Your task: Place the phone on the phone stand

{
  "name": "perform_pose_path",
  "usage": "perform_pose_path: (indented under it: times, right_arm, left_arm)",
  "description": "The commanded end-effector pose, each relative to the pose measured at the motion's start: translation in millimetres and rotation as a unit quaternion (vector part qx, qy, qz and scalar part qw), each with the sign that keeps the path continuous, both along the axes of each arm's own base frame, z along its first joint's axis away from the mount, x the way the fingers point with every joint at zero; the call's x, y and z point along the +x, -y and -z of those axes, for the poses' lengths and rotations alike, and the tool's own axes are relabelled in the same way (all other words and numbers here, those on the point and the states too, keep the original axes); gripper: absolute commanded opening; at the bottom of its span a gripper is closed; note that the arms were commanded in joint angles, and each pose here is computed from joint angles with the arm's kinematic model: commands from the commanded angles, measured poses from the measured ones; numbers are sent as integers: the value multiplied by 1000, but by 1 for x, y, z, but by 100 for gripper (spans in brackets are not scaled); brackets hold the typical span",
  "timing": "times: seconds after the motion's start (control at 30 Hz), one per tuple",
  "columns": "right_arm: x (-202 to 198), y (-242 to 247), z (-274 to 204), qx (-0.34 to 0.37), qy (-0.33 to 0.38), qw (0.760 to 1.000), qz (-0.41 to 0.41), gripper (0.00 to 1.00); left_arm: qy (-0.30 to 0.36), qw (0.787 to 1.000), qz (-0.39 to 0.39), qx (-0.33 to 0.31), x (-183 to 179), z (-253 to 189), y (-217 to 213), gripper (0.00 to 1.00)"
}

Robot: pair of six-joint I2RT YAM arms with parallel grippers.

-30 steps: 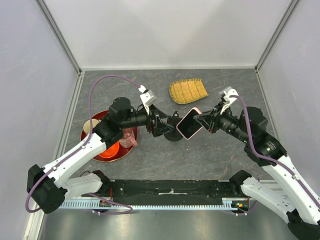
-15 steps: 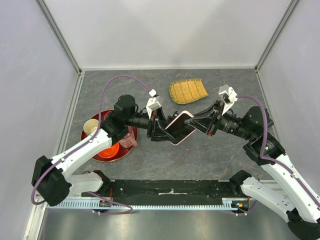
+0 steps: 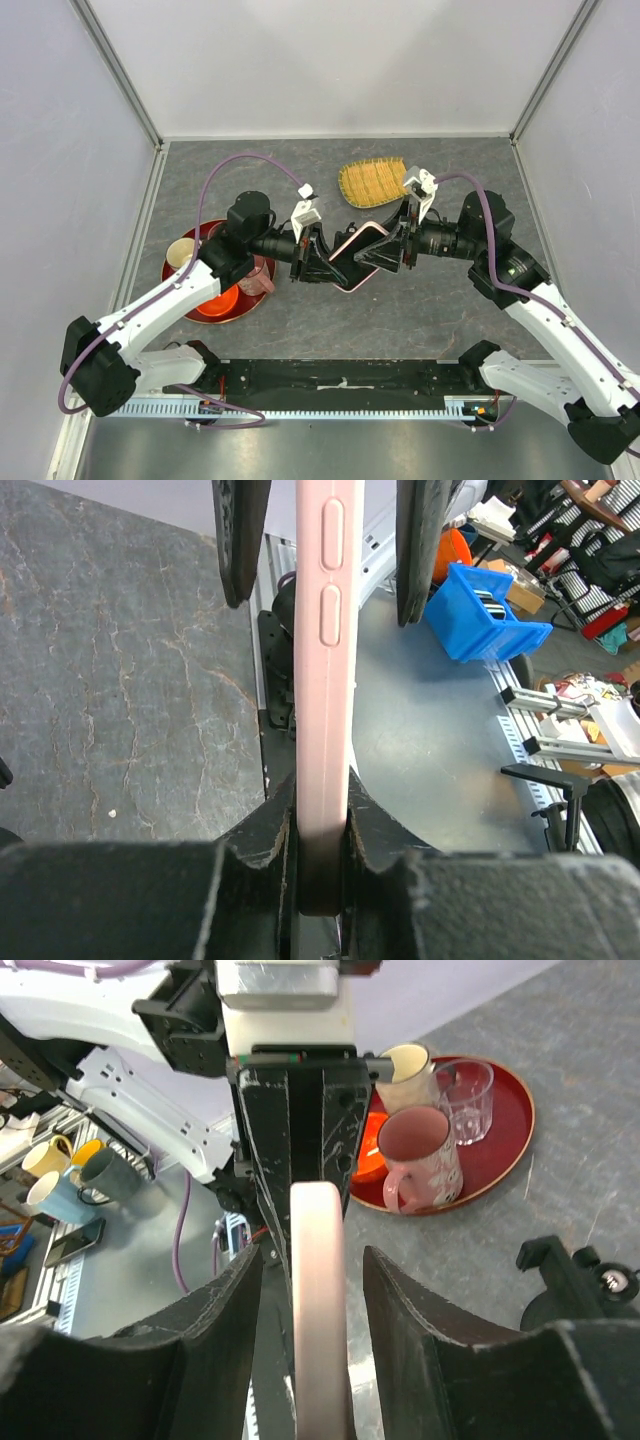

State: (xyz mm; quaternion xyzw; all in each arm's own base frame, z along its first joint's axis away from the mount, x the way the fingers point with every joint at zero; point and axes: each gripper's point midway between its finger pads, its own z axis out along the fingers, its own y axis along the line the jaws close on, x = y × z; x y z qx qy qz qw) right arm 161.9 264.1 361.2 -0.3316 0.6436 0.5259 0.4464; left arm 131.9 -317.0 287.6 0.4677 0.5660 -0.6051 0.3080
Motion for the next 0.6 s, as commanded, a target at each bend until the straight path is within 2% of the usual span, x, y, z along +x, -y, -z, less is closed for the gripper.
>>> perform_pose_path:
  times: [0.0, 0.17, 0.43, 0.53, 0.57]
  right_arm:
    - [-17, 4, -8, 3, 21, 999, -32, 51]
    - [-21, 5, -11, 6, 20, 999, -48, 34]
    - [-33, 7, -26, 38, 46, 995, -78, 33]
    - [-36, 4, -27, 39, 33, 994, -96, 15]
    - [-38, 3, -25, 37, 30, 993, -109, 0]
  left_arm:
    - [54, 998, 0, -30, 2, -25, 1, 2]
    - [51, 998, 2, -27, 4, -23, 2, 2]
    - [48, 998, 25, -33, -4, -25, 0, 2]
    - [48, 998, 25, -33, -3, -25, 1, 2]
    - [47, 998, 25, -32, -3, -25, 1, 2]
